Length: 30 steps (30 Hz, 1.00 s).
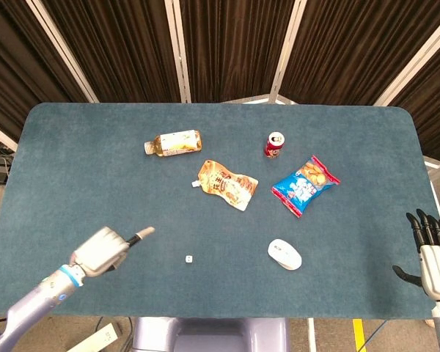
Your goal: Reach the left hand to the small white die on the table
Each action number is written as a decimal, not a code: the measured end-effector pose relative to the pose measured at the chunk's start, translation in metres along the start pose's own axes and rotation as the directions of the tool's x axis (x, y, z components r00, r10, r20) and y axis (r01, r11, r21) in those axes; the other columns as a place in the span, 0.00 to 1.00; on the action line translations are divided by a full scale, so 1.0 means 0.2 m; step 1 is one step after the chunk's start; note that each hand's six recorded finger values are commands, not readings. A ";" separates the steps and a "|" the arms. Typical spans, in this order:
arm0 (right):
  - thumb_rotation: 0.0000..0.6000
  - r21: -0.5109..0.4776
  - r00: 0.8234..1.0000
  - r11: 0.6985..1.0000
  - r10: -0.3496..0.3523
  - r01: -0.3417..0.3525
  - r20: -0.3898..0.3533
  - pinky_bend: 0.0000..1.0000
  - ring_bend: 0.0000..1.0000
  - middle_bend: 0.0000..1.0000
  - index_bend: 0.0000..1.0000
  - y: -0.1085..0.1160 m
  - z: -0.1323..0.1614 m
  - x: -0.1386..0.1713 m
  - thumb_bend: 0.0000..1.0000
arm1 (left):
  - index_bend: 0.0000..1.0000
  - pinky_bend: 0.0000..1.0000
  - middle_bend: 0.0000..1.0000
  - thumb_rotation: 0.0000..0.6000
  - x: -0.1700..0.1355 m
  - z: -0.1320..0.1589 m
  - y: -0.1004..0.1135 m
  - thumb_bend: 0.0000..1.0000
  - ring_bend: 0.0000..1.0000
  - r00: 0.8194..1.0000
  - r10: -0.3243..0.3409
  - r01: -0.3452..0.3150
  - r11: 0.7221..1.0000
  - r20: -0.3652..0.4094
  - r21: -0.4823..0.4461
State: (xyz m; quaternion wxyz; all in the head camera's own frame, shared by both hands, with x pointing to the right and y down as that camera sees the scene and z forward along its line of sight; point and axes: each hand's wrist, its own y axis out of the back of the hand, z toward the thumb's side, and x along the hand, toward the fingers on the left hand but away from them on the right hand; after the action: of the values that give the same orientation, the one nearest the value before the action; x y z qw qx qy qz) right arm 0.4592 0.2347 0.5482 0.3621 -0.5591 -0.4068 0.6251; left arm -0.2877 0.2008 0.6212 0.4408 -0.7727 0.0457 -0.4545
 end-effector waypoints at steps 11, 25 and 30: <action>1.00 -0.004 0.999 1.000 -0.001 0.001 0.034 0.00 0.00 0.00 0.00 0.02 -0.04 0.01 0.02 | 0.00 0.84 0.80 1.00 0.19 0.22 -0.04 0.80 0.83 0.988 -0.096 0.088 0.993 0.121 0.072; 1.00 -0.003 0.999 1.000 0.000 0.000 0.048 0.00 0.00 0.00 0.00 0.03 -0.06 0.01 0.02 | 0.00 0.84 0.80 1.00 0.30 0.31 -0.11 0.80 0.83 0.974 -0.170 0.163 0.985 0.147 0.059; 1.00 -0.002 0.999 1.000 0.003 -0.003 0.051 0.00 0.00 0.00 0.00 0.02 -0.06 0.00 0.02 | 0.00 0.84 0.80 1.00 0.33 0.34 -0.12 0.80 0.83 0.970 -0.189 0.184 0.982 0.156 0.043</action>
State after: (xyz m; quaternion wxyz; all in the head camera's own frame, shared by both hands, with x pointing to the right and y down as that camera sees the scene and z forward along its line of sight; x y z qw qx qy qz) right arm 0.4717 0.2349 0.5433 0.3500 -0.5439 -0.4157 0.6394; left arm -0.2069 0.2274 0.6695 0.4093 -0.8011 -0.0690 -0.4311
